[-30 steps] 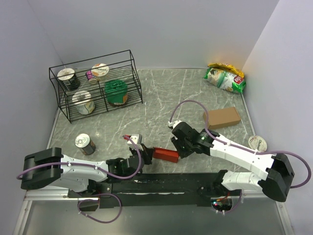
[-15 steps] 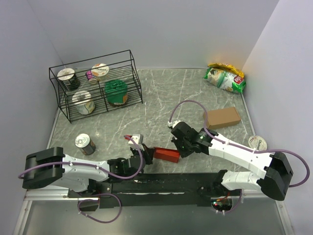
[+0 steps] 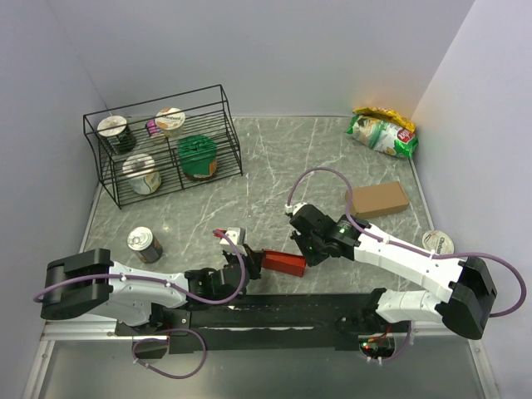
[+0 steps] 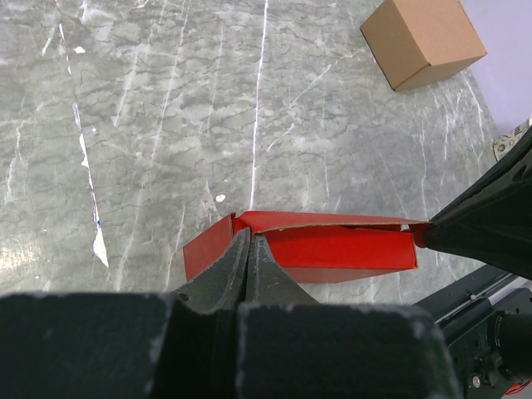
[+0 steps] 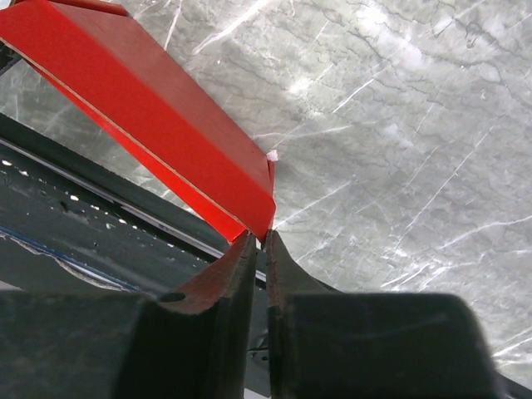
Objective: Fold the paper box
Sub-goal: Close the paper box at the center of the board.
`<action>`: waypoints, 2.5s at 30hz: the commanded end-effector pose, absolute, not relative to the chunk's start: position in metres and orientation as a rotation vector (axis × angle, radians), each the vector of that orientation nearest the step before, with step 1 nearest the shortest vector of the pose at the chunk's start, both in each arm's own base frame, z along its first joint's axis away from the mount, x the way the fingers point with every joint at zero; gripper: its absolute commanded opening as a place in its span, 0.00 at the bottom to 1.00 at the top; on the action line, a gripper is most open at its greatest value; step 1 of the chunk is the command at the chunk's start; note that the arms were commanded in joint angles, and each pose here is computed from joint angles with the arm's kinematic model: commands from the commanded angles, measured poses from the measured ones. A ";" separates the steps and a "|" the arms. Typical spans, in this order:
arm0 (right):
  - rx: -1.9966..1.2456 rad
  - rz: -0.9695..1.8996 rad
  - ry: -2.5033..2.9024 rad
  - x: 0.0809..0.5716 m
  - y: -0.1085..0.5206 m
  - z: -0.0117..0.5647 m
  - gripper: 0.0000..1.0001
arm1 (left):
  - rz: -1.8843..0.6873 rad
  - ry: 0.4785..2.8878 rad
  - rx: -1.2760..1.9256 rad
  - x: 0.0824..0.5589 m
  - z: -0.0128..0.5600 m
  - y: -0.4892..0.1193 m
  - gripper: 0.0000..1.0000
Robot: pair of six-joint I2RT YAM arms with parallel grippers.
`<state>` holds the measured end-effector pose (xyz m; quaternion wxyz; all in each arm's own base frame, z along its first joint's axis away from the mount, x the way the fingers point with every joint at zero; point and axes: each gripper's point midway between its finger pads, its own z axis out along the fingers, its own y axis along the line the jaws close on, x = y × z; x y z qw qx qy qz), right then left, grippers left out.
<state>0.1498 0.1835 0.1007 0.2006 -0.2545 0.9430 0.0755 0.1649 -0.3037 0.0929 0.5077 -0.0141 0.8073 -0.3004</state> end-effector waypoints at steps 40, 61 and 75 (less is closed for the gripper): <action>-0.310 0.618 2.630 0.171 0.227 0.148 0.00 | -0.355 2.222 0.406 0.123 -0.010 -0.264 0.01; -0.136 0.696 2.588 0.183 0.229 0.148 0.00 | -0.360 2.205 0.494 0.114 -0.015 -0.273 0.01; -0.078 0.756 2.563 0.187 0.224 0.160 0.00 | -0.348 2.206 0.531 0.111 -0.019 -0.276 0.01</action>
